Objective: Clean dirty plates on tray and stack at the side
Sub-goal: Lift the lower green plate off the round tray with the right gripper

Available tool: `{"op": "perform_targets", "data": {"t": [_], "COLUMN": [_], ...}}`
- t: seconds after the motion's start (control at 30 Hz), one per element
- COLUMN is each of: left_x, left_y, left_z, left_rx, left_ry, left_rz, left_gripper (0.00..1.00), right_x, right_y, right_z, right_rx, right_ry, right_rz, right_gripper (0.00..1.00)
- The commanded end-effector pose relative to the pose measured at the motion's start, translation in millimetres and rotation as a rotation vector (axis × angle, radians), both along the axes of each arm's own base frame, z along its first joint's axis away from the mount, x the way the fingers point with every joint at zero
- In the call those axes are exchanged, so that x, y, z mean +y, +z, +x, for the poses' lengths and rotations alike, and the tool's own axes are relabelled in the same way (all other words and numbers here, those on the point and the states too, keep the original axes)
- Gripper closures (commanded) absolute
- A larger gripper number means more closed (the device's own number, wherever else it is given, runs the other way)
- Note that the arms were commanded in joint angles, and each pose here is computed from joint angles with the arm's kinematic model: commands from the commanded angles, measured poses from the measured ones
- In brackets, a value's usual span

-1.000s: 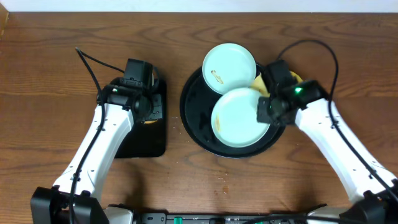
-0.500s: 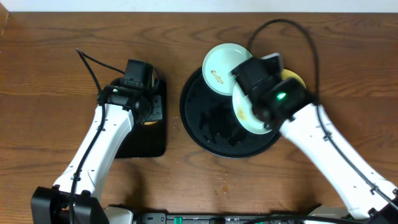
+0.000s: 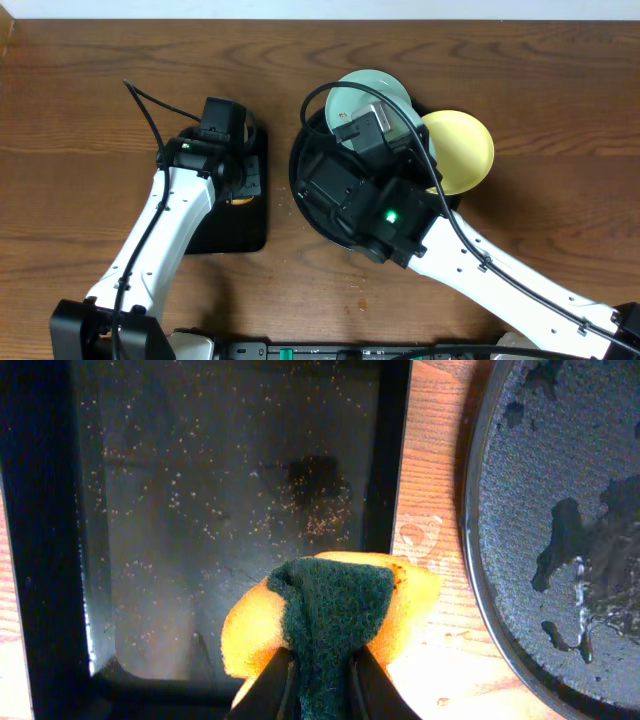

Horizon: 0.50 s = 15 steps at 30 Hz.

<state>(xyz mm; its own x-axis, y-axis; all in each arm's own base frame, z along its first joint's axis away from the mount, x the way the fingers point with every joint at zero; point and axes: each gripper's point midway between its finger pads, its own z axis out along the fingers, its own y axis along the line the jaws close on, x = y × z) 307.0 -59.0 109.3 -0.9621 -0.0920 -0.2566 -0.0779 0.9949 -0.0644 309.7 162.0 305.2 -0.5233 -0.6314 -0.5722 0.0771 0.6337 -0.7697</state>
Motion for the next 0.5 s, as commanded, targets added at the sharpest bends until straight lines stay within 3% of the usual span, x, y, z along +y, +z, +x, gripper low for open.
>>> {"op": "perform_targets", "data": {"t": [0.0, 0.3, 0.47], "left_x": [4, 4, 4], "left_y": [-6, -6, -6], "left_z": [-3, -2, -2], "left_rx": [0.020, 0.018, 0.017], "left_ry": [0.013, 0.014, 0.015], "left_rz": [0.016, 0.015, 0.014], "left_gripper": [0.92, 0.92, 0.92], "right_x": [4, 16, 12], "right_y": [13, 19, -17], "right_z": [-3, -5, 9], "right_rx": [-0.039, -0.071, 0.077], "right_ry": [0.008, 0.037, 0.024], "right_rz": [-0.049, -0.051, 0.164], "right_gripper": [0.99, 0.99, 0.99]}}
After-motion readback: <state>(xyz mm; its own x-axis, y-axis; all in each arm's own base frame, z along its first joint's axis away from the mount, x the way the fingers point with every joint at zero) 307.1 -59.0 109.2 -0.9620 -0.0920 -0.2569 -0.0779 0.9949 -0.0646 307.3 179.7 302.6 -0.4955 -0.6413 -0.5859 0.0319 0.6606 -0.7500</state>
